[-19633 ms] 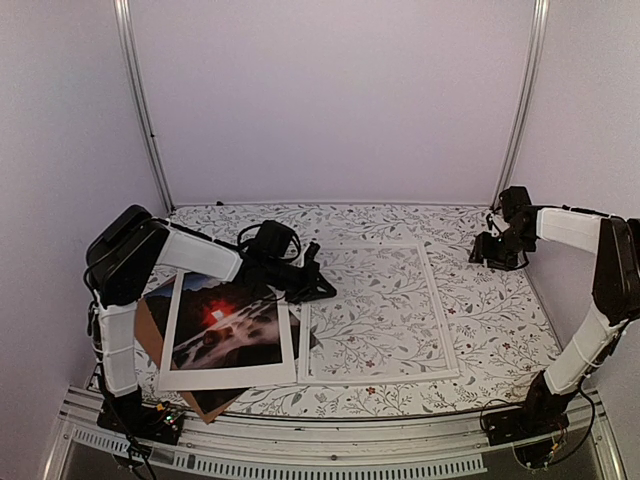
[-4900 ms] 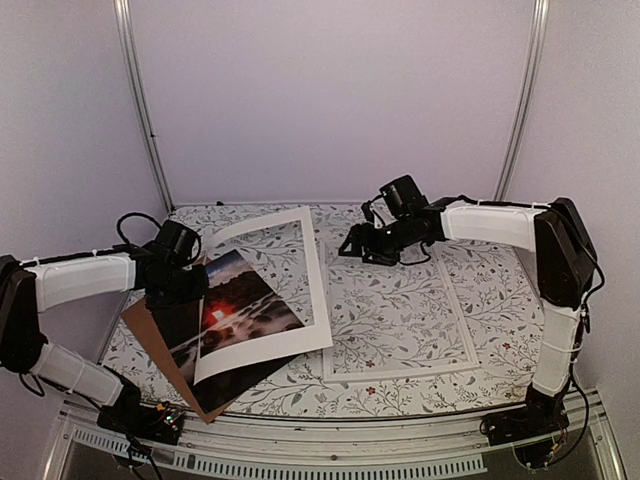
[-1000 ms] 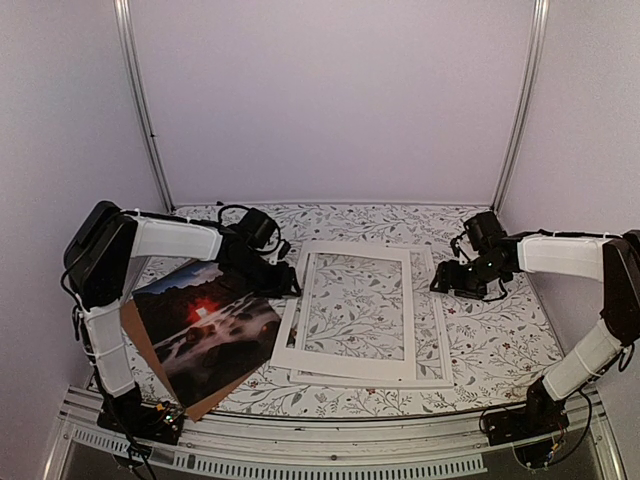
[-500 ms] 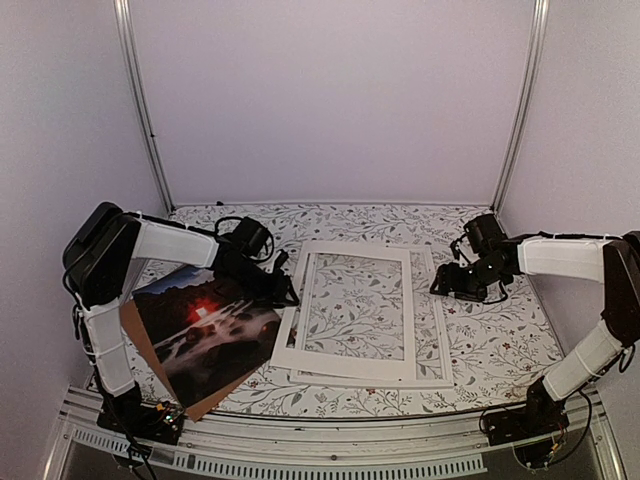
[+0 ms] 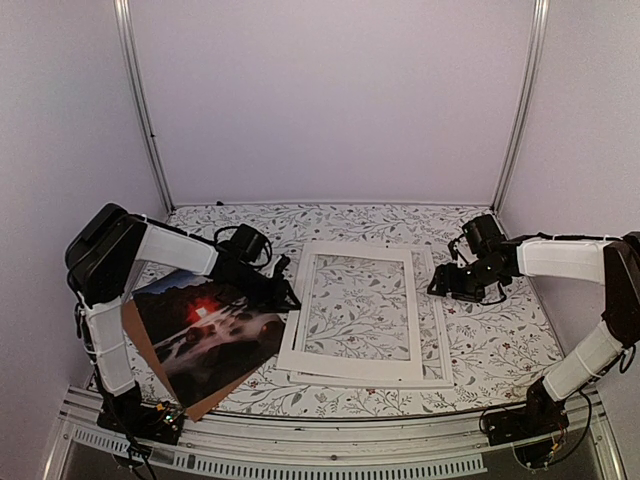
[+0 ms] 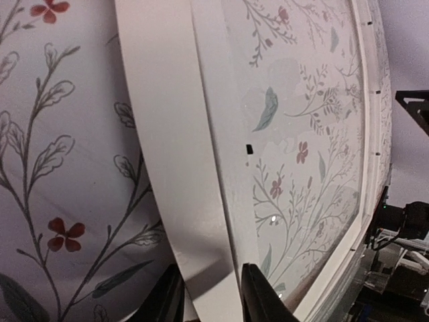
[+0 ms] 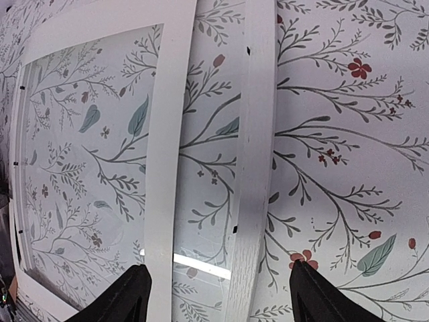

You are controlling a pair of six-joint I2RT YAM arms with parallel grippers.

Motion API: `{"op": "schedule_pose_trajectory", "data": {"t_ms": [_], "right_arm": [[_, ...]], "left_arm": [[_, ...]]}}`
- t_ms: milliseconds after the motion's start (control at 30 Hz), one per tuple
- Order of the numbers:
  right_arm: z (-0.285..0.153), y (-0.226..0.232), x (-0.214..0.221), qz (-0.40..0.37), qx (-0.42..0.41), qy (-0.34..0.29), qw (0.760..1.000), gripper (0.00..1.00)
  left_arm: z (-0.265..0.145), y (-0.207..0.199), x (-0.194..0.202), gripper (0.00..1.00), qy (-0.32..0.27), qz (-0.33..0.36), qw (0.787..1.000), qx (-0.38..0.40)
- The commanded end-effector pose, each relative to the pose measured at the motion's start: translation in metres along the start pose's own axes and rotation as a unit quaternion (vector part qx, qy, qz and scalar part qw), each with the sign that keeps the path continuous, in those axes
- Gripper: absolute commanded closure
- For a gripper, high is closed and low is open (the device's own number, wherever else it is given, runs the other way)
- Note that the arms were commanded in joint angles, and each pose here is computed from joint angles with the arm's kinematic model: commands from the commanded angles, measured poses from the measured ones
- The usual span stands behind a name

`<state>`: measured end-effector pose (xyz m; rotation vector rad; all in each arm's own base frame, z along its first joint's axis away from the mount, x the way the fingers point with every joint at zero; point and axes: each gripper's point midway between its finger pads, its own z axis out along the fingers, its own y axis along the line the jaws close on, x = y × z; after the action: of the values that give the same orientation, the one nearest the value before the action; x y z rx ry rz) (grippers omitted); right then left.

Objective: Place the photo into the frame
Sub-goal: Adjust the mat board under the glass panel.

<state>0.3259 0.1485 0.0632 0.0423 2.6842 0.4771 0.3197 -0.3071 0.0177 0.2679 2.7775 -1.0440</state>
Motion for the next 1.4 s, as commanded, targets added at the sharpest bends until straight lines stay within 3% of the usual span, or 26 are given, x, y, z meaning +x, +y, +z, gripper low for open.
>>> {"op": "schedule_pose_trajectory", "data": {"t_ms": [0, 400, 967, 1367], "right_arm": [[0.001, 0.003, 0.002, 0.000, -0.007, -0.002, 1.000, 0.25], [0.006, 0.002, 0.006, 0.000, -0.005, 0.003, 1.000, 0.25], [0.007, 0.002, 0.004, -0.002, -0.005, 0.003, 1.000, 0.25], [-0.005, 0.000, -0.010, -0.008, 0.019, -0.009, 1.000, 0.25]], "left_arm": [[0.002, 0.003, -0.001, 0.74, -0.001, -0.018, 0.999, 0.031], [-0.007, -0.014, -0.014, 1.00, -0.031, -0.026, 0.996, 0.076], [-0.029, -0.027, -0.016, 1.00, -0.043, -0.040, 0.996, 0.068], [-0.039, -0.063, -0.024, 1.00, -0.072, -0.070, 0.988, 0.119]]}}
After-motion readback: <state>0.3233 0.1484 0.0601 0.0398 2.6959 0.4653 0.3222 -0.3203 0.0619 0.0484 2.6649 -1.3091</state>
